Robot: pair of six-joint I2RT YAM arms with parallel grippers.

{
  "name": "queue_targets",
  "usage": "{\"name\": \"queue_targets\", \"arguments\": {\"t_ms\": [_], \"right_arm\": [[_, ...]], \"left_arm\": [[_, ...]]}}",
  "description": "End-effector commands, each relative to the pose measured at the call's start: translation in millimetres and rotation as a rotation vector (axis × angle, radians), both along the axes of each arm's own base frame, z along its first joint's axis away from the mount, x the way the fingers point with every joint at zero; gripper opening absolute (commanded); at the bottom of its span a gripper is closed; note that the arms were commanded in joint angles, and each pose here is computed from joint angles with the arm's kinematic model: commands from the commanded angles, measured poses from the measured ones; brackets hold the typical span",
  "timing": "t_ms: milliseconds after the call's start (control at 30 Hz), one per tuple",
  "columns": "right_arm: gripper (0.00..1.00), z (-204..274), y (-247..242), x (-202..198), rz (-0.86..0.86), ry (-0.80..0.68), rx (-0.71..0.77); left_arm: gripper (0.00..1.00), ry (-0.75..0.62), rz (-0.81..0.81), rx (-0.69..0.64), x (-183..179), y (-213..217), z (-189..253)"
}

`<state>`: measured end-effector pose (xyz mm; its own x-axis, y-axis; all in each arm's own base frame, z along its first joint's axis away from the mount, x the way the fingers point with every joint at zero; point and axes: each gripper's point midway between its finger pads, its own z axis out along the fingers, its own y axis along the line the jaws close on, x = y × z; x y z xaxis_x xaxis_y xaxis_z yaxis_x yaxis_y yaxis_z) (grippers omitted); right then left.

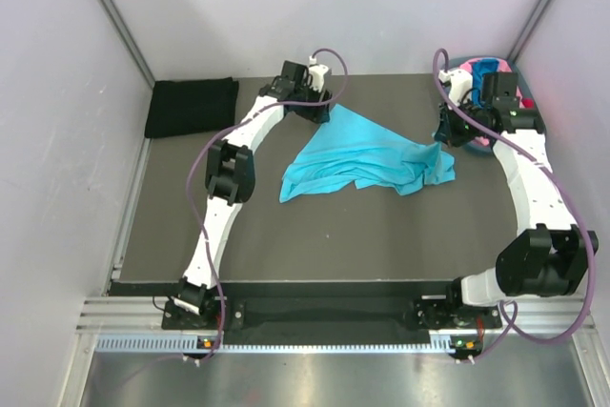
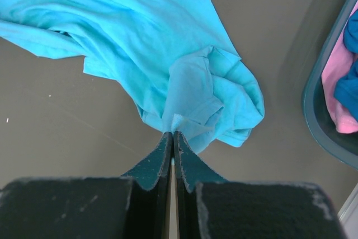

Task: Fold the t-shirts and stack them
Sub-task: Flatten the tshirt out

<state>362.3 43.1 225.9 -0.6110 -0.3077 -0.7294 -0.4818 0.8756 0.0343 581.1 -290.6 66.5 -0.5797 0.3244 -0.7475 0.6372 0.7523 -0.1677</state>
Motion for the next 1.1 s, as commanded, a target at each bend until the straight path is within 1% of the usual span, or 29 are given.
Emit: {"name": "queue_targets", "arguments": {"t_ms": [0, 133, 267, 433, 533, 567, 633, 667, 700, 733, 767, 800, 833, 867, 900, 933, 967, 1000, 1033, 1067], "right_arm": [[0.00, 2, -5, 6, -0.004, -0.021, -0.003], [0.00, -1, -4, 8, -0.002, -0.008, 0.002], [0.00, -2, -5, 11, -0.003, -0.002, 0.002], [0.00, -6, -4, 11, -0.002, 0.011, 0.008], [0.00, -10, -4, 10, -0.004, 0.020, 0.010], [0.00, -10, -4, 10, -0.005, 0.020, 0.011], [0.00, -11, -4, 10, -0.006, 0.022, 0.011], [0.00, -10, -4, 10, -0.007, 0.018, 0.012], [0.00, -10, -4, 9, -0.007, 0.021, 0.012], [0.00, -10, -4, 9, -0.005, 0.020, 0.012], [0.00, -10, -4, 8, -0.005, 0.019, 0.012], [0.00, -9, -3, 7, 0.000, 0.017, 0.013], [0.00, -10, -3, 5, 0.003, 0.021, 0.015], [0.00, -9, -2, 3, 0.005, 0.020, 0.017], [0.00, -9, 0, 2, 0.011, 0.021, 0.024], [0.00, -7, 0, 0, 0.016, 0.019, 0.026], [0.00, -6, 1, -4, 0.025, 0.022, 0.026], [0.00, -5, 4, -6, 0.038, 0.023, 0.034], [0.00, -4, 5, -9, 0.050, 0.024, 0.035], [0.00, -4, 6, -15, 0.069, 0.037, 0.034]], "left_arm": [[0.70, -0.144, -0.026, -0.068, 19, -27, 37], [0.68, -0.115, -0.035, -0.038, 14, -35, 9], [0.65, -0.110, -0.039, -0.012, 12, -40, -5], [0.61, -0.114, -0.023, 0.030, 15, -34, -16], [0.48, -0.105, -0.025, 0.070, 12, -28, -23], [0.42, -0.092, -0.021, 0.091, 9, -25, -29], [0.22, -0.066, -0.035, 0.125, 0, -18, -33], [0.10, -0.033, -0.033, 0.157, -7, -11, -43], [0.00, -0.034, -0.028, 0.175, -10, -6, -36], [0.00, 0.034, -0.030, 0.209, -26, 3, -52], [0.00, 0.064, -0.039, 0.213, -35, 8, -54], [0.00, 0.063, -0.046, 0.210, -42, 13, -37], [0.00, 0.137, -0.061, 0.233, -65, 22, -51], [0.00, 0.166, -0.073, 0.238, -78, 27, -52], [0.00, 0.135, -0.097, 0.214, -87, 29, -22], [0.00, 0.211, -0.108, 0.242, -117, 42, -43], [0.00, 0.207, -0.119, 0.237, -128, 45, -37], [0.00, 0.171, -0.120, 0.222, -137, 47, -10], [0.00, 0.225, -0.123, 0.239, -160, 58, -21], [0.00, 0.231, -0.126, 0.243, -170, 62, -16]]}}
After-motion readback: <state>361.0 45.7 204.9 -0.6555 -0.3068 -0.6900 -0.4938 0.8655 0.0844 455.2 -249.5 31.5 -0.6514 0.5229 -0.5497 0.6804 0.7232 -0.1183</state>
